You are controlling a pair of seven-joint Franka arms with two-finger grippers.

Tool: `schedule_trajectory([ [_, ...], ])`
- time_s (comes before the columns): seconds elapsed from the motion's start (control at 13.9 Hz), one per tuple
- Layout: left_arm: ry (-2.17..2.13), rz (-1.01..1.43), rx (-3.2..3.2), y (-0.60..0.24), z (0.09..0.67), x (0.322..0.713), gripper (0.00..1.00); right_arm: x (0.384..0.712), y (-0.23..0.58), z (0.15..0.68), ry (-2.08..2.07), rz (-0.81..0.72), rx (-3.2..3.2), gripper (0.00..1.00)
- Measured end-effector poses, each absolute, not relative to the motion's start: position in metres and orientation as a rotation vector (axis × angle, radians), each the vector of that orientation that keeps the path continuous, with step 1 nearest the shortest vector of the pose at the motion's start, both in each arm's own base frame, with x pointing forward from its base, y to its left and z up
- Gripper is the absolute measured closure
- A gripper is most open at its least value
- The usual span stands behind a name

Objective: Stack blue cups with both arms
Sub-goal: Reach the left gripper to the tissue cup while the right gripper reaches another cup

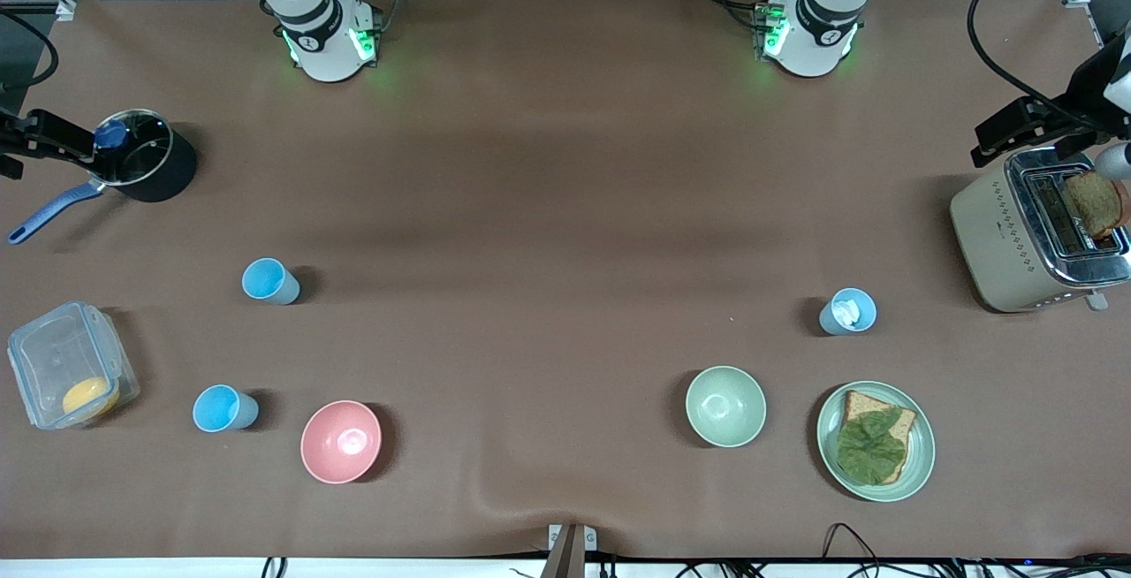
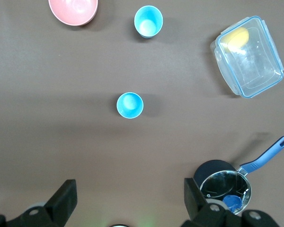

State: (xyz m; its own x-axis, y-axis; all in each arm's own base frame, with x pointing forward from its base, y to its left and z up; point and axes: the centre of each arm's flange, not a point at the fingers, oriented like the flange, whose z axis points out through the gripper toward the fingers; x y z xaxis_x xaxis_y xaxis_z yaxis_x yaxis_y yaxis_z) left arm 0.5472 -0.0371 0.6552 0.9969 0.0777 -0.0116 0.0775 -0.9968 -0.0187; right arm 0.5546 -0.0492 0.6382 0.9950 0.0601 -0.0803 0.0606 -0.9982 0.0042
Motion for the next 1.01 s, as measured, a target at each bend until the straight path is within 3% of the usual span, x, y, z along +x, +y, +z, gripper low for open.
schedule_trajectory([
  [0.43,-0.092,0.079,-3.107,-0.037,0.635,0.554,0.0,0.555,-0.049,0.639,0.095,-0.124,3.131,0.0],
  [0.72,-0.087,0.154,-3.107,-0.032,0.522,0.604,0.0,0.556,-0.049,0.633,0.095,-0.141,3.131,0.0],
  [1.01,-0.117,0.018,-3.126,-0.018,0.398,0.618,0.0,0.583,-0.058,0.541,0.076,-0.483,3.12,0.0],
])
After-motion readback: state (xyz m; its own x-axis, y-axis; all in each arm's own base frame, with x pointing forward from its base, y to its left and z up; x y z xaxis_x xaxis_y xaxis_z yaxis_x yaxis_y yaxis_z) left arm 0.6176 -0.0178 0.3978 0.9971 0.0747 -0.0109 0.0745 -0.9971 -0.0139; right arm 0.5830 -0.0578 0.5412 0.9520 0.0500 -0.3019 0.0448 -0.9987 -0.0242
